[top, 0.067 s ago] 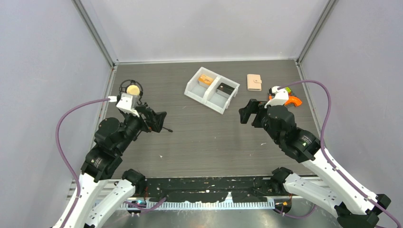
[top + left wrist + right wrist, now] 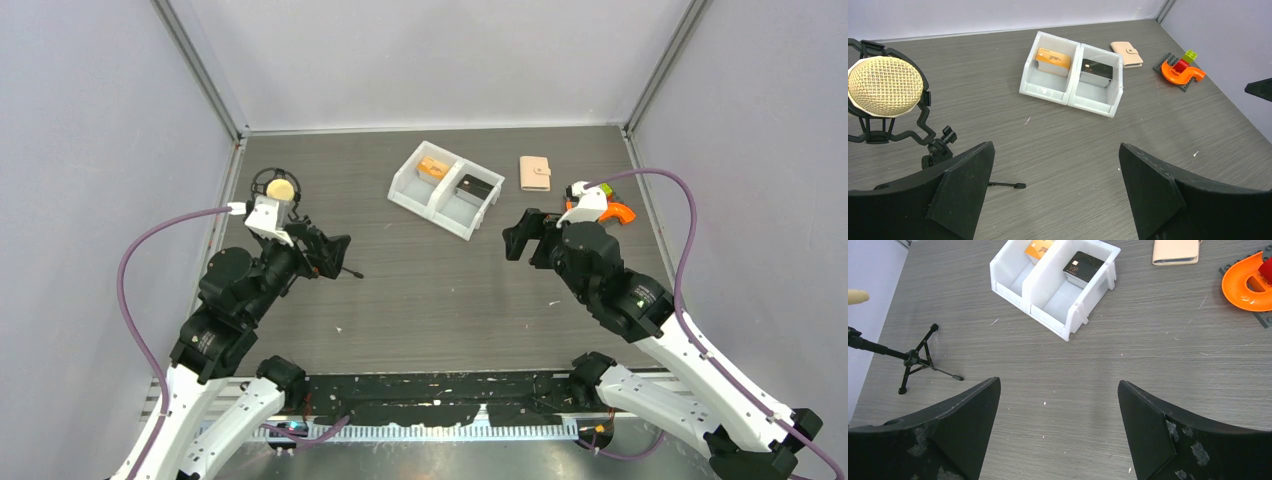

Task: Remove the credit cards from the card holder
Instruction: Move the card holder to the center of the board.

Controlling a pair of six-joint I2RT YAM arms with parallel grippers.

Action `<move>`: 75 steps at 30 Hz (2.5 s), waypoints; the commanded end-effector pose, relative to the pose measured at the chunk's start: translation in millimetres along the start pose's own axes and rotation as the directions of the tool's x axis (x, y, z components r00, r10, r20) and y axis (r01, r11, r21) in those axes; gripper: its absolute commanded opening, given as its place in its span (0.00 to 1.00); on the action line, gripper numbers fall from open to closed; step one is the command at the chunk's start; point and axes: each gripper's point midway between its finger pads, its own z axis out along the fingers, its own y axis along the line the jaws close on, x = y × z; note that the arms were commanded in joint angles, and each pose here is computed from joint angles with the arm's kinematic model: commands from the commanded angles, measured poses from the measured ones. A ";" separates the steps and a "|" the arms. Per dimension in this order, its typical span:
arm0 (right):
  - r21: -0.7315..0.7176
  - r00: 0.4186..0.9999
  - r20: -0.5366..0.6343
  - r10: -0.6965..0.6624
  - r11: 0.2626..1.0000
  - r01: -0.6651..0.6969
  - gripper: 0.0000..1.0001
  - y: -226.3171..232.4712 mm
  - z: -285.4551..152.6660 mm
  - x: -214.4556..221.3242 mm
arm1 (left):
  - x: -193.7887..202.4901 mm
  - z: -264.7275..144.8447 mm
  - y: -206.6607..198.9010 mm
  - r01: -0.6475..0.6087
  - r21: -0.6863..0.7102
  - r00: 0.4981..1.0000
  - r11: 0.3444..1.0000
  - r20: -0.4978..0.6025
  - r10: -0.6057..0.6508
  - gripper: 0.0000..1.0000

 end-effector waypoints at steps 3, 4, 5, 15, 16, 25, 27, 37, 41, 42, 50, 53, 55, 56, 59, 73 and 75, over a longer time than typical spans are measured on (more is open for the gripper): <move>0.015 0.994 0.095 0.054 0.998 -0.056 0.95 5.4 3.9 -26.0 | -5.8 -2.0 2.7 -0.011 -0.014 0.999 1.000 0.030 0.012 1.00; 0.023 0.992 0.110 0.058 0.998 -0.061 0.95 5.2 5.4 -29.6 | -6.3 -2.2 2.6 -0.012 -0.013 0.999 1.000 0.031 0.012 1.00; 0.030 0.992 0.111 0.056 0.998 -0.059 0.95 5.5 8.1 -29.8 | -6.2 -1.7 1.7 -0.009 -0.010 1.000 1.000 0.029 0.009 1.00; 0.313 0.961 0.202 -0.190 0.942 0.120 0.96 -31.3 44.3 -48.9 | -5.3 -2.0 0.8 -0.002 -0.005 1.000 1.000 0.028 0.002 1.00; 0.358 0.959 0.179 -0.219 0.923 0.144 0.96 -39.0 54.4 -47.1 | -5.6 -1.9 1.3 -0.002 -0.008 1.000 1.000 0.028 0.002 1.00; 0.427 0.980 0.021 -0.196 0.888 0.168 0.90 -96.7 143.0 -60.2 | -4.0 -0.5 -5.2 0.017 0.024 1.000 1.000 0.018 -0.017 1.00; 0.443 0.986 -0.012 -0.167 0.883 0.155 0.89 -116.0 163.9 -59.6 | -4.6 -0.8 -6.4 0.018 0.030 1.000 0.999 0.018 -0.019 1.00; 0.453 0.951 -0.269 -0.152 0.851 0.264 0.96 -179.3 268.2 -38.4 | -8.0 -5.2 -7.2 0.019 0.035 0.999 0.999 0.036 -0.020 1.00; 0.417 0.924 -0.353 -0.149 0.859 0.298 0.95 -191.5 301.7 -25.6 | -8.7 -5.5 -9.6 0.021 0.049 0.999 0.999 0.038 -0.023 1.00; 0.406 0.916 -0.374 -0.147 0.862 0.304 0.95 -194.0 310.6 -21.5 | -8.9 -5.5 -10.4 0.024 0.052 0.999 0.998 0.037 -0.026 1.00; 0.370 0.893 -0.432 -0.123 0.879 0.301 0.95 -206.3 342.7 -3.6 | -6.4 -3.5 -17.5 0.033 0.089 0.999 0.995 0.020 -0.035 1.00; 0.367 0.876 -0.469 -0.111 0.878 0.308 0.95 -211.8 347.3 4.4 | -6.0 -3.3 -18.5 0.035 0.094 0.999 0.995 0.017 -0.037 1.00; 0.378 0.867 -0.489 -0.097 0.872 0.311 0.95 -217.9 347.8 8.9 | -5.4 -2.8 -18.9 0.037 0.096 0.999 0.995 0.015 -0.039 1.00; 0.382 0.864 -0.496 -0.089 0.871 0.309 0.95 -221.2 347.8 10.5 | -5.1 -2.4 -19.0 0.038 0.096 0.999 0.995 0.013 -0.040 1.00; 0.378 0.844 -0.532 -0.065 0.874 0.305 0.95 -227.3 348.8 20.0 | -4.6 -1.8 -19.2 0.039 0.097 0.999 0.995 0.010 -0.040 1.00; 0.283 0.810 -0.582 -0.069 0.917 0.281 0.99 -221.7 350.8 38.7 | -1.5 1.9 -16.7 0.034 0.083 0.999 0.996 -0.003 -0.034 1.00; 0.277 0.811 -0.582 -0.059 0.923 0.267 0.96 -218.7 349.2 39.2 | -1.6 1.9 -16.0 0.033 0.079 0.999 0.996 -0.002 -0.033 1.00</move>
